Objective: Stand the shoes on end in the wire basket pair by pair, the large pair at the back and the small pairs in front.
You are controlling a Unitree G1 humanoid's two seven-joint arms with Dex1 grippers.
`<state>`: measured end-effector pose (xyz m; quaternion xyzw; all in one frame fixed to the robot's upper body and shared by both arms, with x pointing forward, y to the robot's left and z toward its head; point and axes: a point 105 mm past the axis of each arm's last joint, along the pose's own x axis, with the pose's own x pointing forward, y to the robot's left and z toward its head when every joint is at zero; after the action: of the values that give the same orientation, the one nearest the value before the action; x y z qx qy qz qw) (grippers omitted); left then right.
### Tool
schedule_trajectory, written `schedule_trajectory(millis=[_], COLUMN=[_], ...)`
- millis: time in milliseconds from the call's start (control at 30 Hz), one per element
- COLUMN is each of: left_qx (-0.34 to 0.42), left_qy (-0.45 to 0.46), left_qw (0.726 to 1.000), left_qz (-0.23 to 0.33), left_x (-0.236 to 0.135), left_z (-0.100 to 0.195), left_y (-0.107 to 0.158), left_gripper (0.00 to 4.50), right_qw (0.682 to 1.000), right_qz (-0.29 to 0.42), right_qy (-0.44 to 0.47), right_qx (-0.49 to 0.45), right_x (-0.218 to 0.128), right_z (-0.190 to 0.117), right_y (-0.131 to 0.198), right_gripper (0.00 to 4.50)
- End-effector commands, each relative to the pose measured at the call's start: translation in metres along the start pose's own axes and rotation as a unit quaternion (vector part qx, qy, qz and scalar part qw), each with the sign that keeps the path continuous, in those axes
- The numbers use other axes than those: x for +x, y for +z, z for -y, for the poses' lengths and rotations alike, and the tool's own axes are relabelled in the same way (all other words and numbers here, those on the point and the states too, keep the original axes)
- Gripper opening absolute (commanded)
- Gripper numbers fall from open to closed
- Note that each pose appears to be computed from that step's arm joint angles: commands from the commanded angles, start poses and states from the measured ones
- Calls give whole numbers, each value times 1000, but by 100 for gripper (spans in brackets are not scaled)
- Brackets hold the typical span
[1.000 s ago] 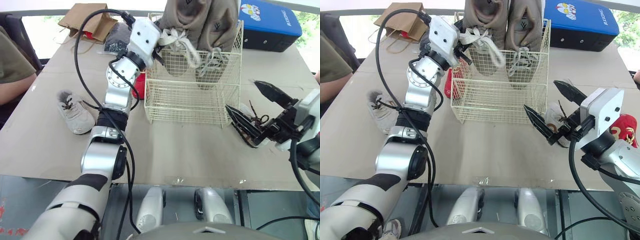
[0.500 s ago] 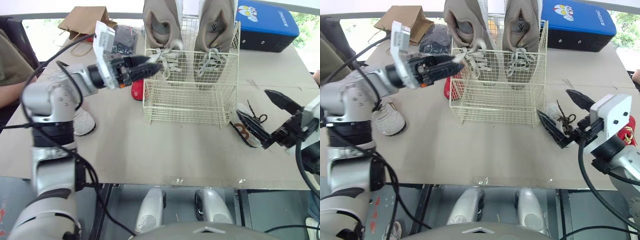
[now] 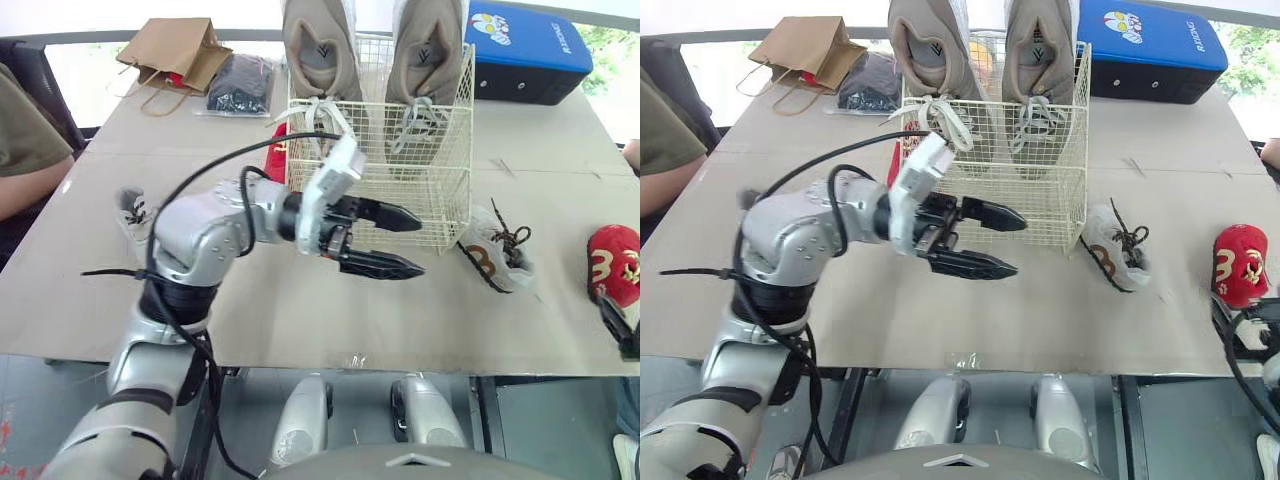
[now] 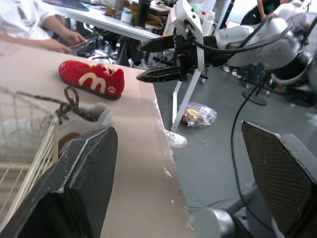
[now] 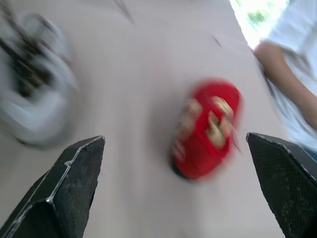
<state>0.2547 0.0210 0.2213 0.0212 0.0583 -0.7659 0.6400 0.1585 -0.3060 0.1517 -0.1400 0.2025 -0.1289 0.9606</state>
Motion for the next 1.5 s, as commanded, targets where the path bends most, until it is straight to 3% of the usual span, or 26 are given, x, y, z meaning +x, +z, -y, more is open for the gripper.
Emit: schedule_trajectory(millis=[33,167,367,533,567,700,833,867,933,1033,1133,1200,1300,1367,1500], left_qx=[31,47,80,82,79,68,19,-15,-69,-150,-147,-142,-128,-110,-88], left_qy=[2,12,44,14,11,10,16,10,-12,-61,-73,-88,-122,-135,-102], left_qw=[999,998,995,993,994,994,995,995,995,986,986,986,983,981,980], left_qz=[15,31,43,78,80,84,100,96,74,43,9,-16,-48,-86,-145], left_x=[12,24,28,33,33,32,20,14,-2,-20,-20,-7,8,19,31], left_z=[-3,-3,-1,16,17,18,13,11,11,13,7,1,-1,-5,-22], left_y=[9,13,23,35,35,36,38,39,40,52,56,59,60,54,39], left_gripper=[429,429,429,429,450,450,450,450,450,450,450,450,450,450,450], right_qw=[999,994,979,974,974,980,994,998,992,938,869,816,739,683,619], right_qz=[-2,-5,-78,-94,-86,-69,-52,-34,-4,0,-47,-29,35,113,210], right_qy=[-25,-29,-113,-94,-84,-52,-6,20,106,243,334,397,447,448,453], right_qx=[46,106,149,183,191,178,91,47,-62,-247,-362,-420,-504,-566,-607], right_x=[4,27,66,91,94,97,77,66,37,-12,-53,-68,-70,-63,-64], right_z=[7,12,41,36,34,29,29,29,23,12,13,-3,-38,-71,-107], right_y=[1,2,-23,-31,-29,-23,-14,-4,21,43,54,81,112,139,168], right_gripper=[449,449,449,449,397,217,29,5,5,5,5,5,5,5,5])
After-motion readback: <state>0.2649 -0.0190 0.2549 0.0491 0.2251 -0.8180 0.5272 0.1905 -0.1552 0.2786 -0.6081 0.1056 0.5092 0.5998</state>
